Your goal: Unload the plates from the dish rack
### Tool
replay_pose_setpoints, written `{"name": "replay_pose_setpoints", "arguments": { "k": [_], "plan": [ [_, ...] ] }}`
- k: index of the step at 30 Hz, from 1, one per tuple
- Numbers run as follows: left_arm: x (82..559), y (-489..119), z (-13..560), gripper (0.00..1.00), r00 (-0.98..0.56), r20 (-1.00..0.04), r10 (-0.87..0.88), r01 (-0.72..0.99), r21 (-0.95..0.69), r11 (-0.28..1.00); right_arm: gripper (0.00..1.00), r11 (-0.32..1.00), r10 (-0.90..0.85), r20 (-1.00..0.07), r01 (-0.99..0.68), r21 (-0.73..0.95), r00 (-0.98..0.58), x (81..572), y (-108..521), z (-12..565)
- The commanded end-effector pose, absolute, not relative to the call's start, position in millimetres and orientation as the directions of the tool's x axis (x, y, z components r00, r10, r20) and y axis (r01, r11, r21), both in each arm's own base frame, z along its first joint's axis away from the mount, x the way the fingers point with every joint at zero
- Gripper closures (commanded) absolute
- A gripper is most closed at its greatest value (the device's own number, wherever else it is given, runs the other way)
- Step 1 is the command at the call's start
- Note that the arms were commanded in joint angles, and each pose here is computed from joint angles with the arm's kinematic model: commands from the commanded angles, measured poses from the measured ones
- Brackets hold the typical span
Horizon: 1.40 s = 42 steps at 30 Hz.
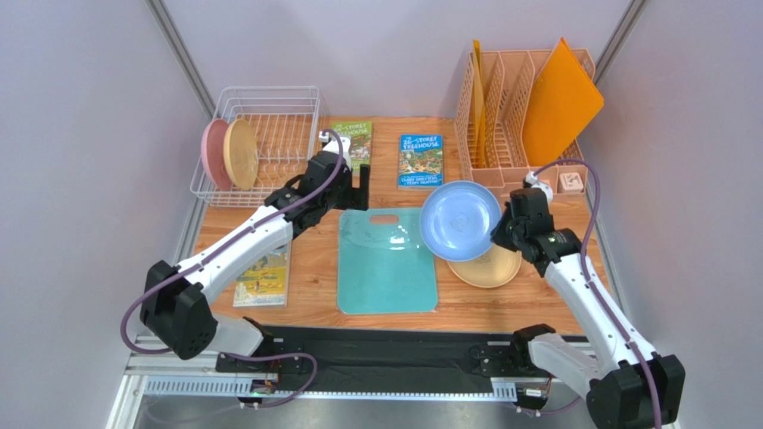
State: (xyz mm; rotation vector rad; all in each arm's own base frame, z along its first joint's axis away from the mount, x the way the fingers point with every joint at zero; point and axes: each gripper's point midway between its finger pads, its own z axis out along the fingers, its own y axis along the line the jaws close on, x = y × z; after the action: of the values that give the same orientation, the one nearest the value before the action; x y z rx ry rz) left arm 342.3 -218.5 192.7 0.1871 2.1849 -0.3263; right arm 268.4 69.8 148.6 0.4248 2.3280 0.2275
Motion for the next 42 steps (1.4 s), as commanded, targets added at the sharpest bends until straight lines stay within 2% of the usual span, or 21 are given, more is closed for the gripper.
{"name": "replay_pose_setpoints", "arguments": {
  "k": [1, 6, 9, 19, 25, 30, 31, 33, 34, 37, 42],
  "plan": [
    [352.2, -160.6, 251.6, 0.01, -0.413, -0.91, 0.033, 0.069, 0.005, 0.998, 1.0, 0.874, 0.478, -0.561, 0.431, 0.225, -0.676, 234.0, 31.0, 119.7],
    [345.4, -123.2, 298.8, 0.01, -0.252, -0.968, 0.014, -0.052, 0.028, 0.998, 1.0, 0.819, 0.558, -0.545, 0.524, 0.235, -0.626, 219.3, 16.0, 111.5],
    [339.7, -116.8, 317.0, 0.0, -0.2, -0.98, -0.004, -0.054, 0.007, 0.998, 1.0, 0.801, 0.583, -0.536, 0.544, 0.251, -0.611, 217.6, 16.2, 112.0],
    [331.0, -107.7, 319.5, 0.01, -0.187, -0.982, -0.033, -0.08, -0.018, 0.997, 0.99, 0.755, 0.618, -0.547, 0.62, 0.213, -0.565, 212.9, 1.7, 103.1],
    [332.1, -108.3, 320.1, 0.01, -0.186, -0.982, -0.044, -0.083, -0.029, 0.996, 0.92, 0.763, 0.624, -0.516, 0.601, 0.238, -0.587, 216.4, 10.2, 93.3],
    [333.8, -105.2, 318.5, 0.01, -0.189, -0.981, -0.047, -0.112, -0.026, 0.993, 0.76, 0.767, 0.629, -0.495, 0.58, 0.273, -0.599, 221.9, 17.7, 90.5],
    [333.5, -104.9, 317.3, 0.01, -0.193, -0.98, -0.044, -0.115, -0.022, 0.993, 0.65, 0.767, 0.63, -0.494, 0.581, 0.274, -0.599, 222.8, 17.7, 90.1],
    [334.8, -104.5, 315.7, 0.0, -0.194, -0.981, -0.031, -0.117, -0.008, 0.993, 0.56, 0.766, 0.631, -0.495, 0.582, 0.275, -0.597, 222.9, 17.0, 90.4],
    [335.3, -104.5, 315.5, 0.01, -0.193, -0.981, -0.028, -0.118, -0.006, 0.993, 0.45, 0.767, 0.63, -0.498, 0.581, 0.273, -0.597, 223.2, 16.3, 90.9],
    [336.8, -104.5, 313.9, 0.01, -0.197, -0.98, -0.028, -0.123, -0.004, 0.992, 0.3, 0.77, 0.623, -0.513, 0.578, 0.27, -0.591, 224.1, 13.9, 95.4],
    [349.1, -98.1, 303.2, 0.0, -0.243, -0.97, -0.003, -0.146, 0.034, 0.989, 0.28, 0.782, 0.593, -0.568, 0.575, 0.24, -0.571, 224.2, 3.1, 117.8]
  ]
}}
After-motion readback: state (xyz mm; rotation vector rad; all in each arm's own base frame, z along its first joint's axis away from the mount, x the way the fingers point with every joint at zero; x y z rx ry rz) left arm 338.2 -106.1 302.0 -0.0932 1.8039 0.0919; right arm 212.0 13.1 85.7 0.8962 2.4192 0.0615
